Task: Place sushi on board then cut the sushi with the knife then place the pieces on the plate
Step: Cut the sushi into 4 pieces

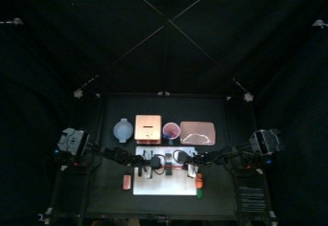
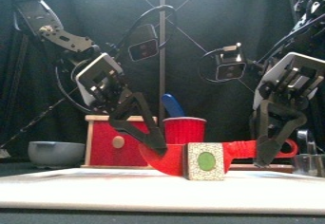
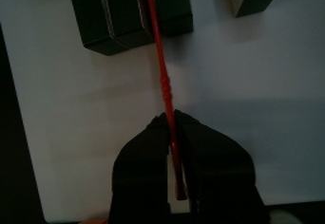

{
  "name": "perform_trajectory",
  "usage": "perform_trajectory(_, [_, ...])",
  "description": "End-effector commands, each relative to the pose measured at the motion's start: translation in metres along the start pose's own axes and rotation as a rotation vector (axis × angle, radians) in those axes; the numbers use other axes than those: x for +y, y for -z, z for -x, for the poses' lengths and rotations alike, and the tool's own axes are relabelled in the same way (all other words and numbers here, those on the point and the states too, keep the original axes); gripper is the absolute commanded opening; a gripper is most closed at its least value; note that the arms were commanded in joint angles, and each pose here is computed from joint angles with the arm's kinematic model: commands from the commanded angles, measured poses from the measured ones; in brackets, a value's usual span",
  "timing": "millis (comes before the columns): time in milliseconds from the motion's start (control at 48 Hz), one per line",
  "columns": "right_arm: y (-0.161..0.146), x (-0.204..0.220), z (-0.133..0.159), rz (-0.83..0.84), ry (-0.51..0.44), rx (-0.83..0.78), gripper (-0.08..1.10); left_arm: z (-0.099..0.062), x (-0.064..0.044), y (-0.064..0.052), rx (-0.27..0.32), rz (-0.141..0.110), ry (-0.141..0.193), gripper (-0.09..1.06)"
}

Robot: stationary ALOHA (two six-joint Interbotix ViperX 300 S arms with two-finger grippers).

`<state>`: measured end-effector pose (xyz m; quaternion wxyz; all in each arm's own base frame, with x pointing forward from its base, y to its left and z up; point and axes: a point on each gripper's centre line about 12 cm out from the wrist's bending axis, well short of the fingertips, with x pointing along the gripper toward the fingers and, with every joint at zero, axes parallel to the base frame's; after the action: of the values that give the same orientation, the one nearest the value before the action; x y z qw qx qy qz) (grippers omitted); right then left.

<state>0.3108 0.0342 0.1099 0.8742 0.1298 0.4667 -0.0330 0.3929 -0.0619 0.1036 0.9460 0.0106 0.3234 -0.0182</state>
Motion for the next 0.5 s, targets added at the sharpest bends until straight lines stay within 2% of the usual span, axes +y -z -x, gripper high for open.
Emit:
perform_trajectory(21, [-0.0104,-0.0025,0.0046,-0.018,0.0,-0.034,0.38,0.002,0.0025,-0.0113,-0.032,0.004,-0.004,0.52])
perform_trajectory(229, [-0.0143,-0.006,0.005,-0.02,0.006,-0.043,0.38,0.0024,0.009,-0.0139,-0.038,0.007,-0.016,0.52])
perform_trajectory(500, [-0.0168,-0.0046,0.0083,-0.016,0.003,-0.052,0.38,0.0065,0.0088,-0.0195,-0.056,0.002,-0.013,0.52])
